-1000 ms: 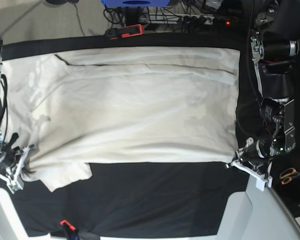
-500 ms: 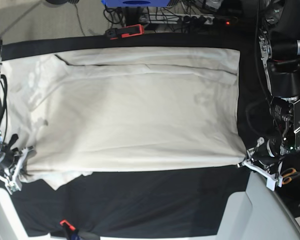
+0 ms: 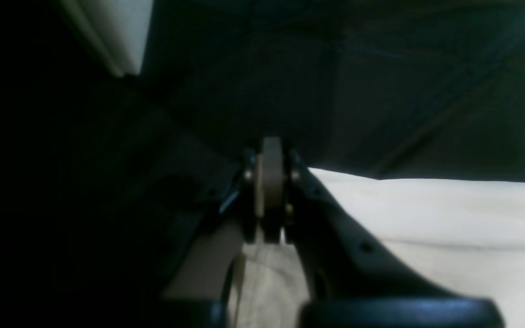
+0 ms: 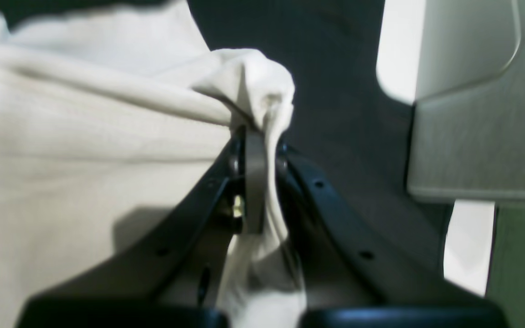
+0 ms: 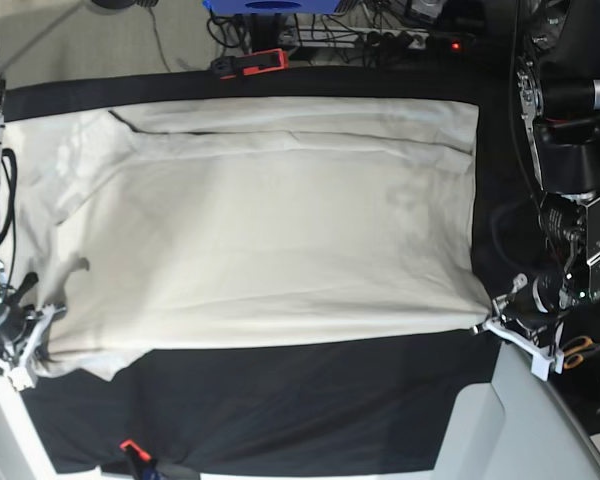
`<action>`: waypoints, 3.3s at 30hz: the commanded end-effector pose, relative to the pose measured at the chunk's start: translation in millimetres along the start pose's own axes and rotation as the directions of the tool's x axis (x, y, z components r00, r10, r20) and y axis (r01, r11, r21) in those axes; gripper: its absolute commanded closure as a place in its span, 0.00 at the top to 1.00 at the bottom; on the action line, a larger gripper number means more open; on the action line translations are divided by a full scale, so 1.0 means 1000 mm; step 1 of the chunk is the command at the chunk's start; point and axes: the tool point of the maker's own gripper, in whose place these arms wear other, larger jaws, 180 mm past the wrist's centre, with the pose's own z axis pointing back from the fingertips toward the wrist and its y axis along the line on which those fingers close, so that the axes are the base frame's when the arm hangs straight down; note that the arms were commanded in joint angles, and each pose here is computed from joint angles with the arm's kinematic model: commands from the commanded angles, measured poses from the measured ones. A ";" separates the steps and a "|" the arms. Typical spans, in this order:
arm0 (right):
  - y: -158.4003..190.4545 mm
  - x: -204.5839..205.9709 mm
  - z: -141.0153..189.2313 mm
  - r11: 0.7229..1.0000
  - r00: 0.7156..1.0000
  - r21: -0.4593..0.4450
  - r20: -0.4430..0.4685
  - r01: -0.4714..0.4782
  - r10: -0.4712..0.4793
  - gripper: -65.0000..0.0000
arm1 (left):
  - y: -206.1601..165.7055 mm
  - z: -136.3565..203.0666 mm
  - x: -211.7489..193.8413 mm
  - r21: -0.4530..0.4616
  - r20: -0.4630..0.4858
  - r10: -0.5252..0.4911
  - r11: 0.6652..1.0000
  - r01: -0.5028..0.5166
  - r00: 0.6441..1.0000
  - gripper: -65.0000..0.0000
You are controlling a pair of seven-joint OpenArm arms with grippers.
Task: Fold the T-shirt properly
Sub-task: 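Lift the hem side with both grippers and fold it toward the collar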
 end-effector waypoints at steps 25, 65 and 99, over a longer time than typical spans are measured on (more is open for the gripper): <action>-0.024 -0.004 0.026 0.889 0.862 0.109 0.218 0.444 -0.457 0.00 | -0.003 0.028 -0.005 -0.001 0.070 -0.099 0.995 0.099 0.993 0.00; 0.003 -0.062 0.030 0.888 0.890 0.102 0.035 0.449 -0.454 0.00 | -0.006 0.041 -0.038 -0.008 0.035 -0.144 0.990 0.144 0.989 0.00; 0.008 -0.108 0.037 0.956 0.921 0.062 -0.293 0.286 -0.257 0.44 | -0.008 0.039 -0.045 -0.013 0.019 -0.144 0.989 0.144 0.989 0.00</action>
